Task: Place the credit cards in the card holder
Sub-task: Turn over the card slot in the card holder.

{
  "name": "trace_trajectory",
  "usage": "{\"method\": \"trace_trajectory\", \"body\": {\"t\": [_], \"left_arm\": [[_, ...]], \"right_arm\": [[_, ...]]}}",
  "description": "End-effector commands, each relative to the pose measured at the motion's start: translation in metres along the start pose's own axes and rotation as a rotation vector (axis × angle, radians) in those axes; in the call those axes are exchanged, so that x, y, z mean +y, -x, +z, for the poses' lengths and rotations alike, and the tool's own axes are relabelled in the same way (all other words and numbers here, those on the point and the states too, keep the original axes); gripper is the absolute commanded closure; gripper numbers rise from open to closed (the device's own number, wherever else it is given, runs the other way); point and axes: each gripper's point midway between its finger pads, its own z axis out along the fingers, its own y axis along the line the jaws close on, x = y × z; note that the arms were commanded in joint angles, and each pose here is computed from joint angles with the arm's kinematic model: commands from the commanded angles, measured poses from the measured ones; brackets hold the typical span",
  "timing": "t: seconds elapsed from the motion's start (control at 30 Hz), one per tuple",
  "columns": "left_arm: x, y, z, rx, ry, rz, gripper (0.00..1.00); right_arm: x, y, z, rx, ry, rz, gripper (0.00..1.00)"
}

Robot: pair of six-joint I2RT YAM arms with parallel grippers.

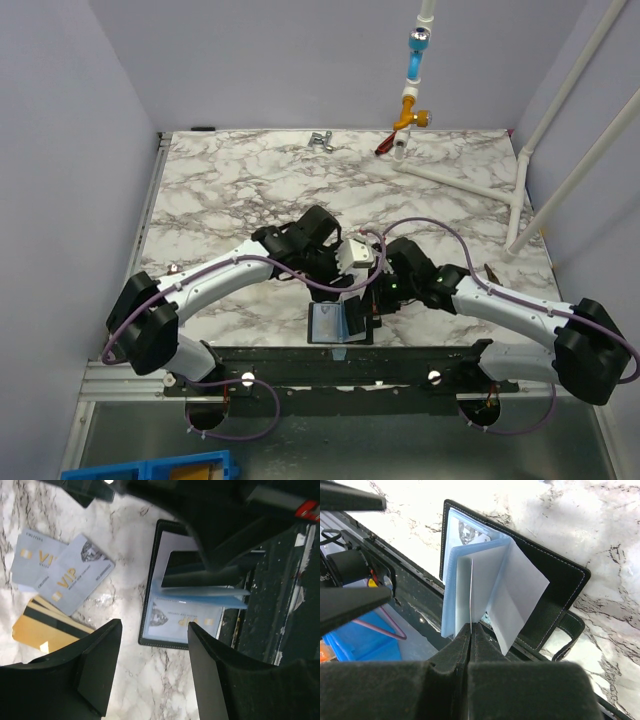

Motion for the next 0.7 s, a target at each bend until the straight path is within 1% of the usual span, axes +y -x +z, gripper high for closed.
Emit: {"method": "trace_trajectory", "body": {"t": [0.0,0.2,0.5,0.67], "left_arm": [[-0.019,0.011,0.011,-0.003,-0.081,0.003,0.43],[-0.016,-0.010,0.030,0.055,-0.058,0.018,0.43],[-0.012,-0.022,0.037,0.087,-0.019,0.034,0.44],[-0.006,-0.037,0.045,0.127,0.015,0.051,0.44]], "right_arm": [[0.005,0.000,0.001,0.000,0.023,-0.005,0.99],[0.002,-0.002,0.007,0.014,0.022,0.000,0.99],[-0.004,-0.006,0.006,0.014,0.009,0.010,0.99],[-0.015,-0.003,-0.006,-0.016,-0.075,0.003,0.99]]}}
